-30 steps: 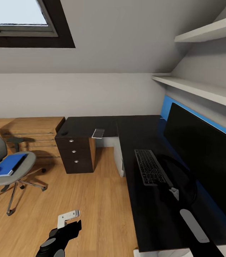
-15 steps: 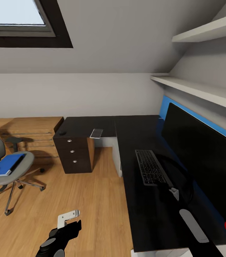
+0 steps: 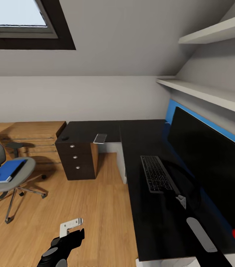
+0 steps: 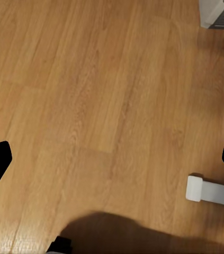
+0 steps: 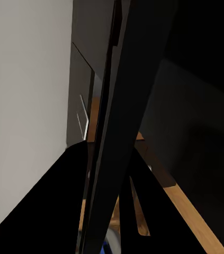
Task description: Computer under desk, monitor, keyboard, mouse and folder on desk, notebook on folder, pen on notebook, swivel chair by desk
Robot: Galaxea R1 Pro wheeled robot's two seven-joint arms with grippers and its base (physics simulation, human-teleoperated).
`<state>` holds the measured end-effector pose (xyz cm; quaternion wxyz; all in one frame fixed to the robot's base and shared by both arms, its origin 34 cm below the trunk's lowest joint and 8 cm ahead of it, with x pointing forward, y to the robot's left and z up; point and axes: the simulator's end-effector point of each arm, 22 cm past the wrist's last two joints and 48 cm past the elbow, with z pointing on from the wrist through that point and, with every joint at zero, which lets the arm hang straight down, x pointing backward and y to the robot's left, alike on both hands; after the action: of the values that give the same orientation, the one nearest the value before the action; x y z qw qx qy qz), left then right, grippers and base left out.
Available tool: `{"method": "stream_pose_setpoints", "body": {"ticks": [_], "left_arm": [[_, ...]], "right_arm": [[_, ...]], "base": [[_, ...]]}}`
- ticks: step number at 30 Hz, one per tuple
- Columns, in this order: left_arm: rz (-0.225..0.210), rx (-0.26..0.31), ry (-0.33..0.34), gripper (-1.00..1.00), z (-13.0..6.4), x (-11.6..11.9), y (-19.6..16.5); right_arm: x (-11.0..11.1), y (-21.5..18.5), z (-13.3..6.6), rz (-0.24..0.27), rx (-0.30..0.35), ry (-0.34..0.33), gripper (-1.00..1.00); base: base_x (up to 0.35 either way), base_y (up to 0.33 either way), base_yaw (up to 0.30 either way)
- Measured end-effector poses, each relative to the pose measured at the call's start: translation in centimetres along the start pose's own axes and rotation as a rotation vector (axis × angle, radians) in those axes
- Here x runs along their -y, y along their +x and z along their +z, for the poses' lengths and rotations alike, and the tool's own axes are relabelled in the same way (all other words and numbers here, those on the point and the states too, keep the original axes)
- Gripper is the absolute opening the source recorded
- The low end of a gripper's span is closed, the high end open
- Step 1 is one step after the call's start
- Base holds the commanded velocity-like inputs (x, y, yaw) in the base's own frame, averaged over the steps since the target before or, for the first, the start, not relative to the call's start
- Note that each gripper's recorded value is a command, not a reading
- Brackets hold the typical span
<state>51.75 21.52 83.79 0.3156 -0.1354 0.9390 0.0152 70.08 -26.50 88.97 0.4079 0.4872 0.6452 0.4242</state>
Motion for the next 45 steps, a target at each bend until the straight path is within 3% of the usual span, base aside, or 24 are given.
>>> {"method": "stream_pose_setpoints", "body": {"ticks": [40, 41, 45], "left_arm": [[0.000, 0.001, -0.002, 1.00, 0.00, -0.10, -0.03], [0.000, 0.001, -0.002, 1.00, 0.01, -0.12, -0.03], [-0.012, 0.016, -0.003, 1.00, -0.04, -0.19, -0.47]], "right_arm": [[0.01, 0.29, 0.00, -0.005, -0.008, 0.001, -1.00], [0.01, 0.30, 0.00, -0.005, -0.008, 0.001, 1.00], [-0.04, 0.28, 0.01, -0.004, -0.007, 0.000, 1.00]], "base": [[-0.015, -0.010, 0.000], [0.000, 0.000, 0.000], [0.000, 0.000, 0.000]]}}
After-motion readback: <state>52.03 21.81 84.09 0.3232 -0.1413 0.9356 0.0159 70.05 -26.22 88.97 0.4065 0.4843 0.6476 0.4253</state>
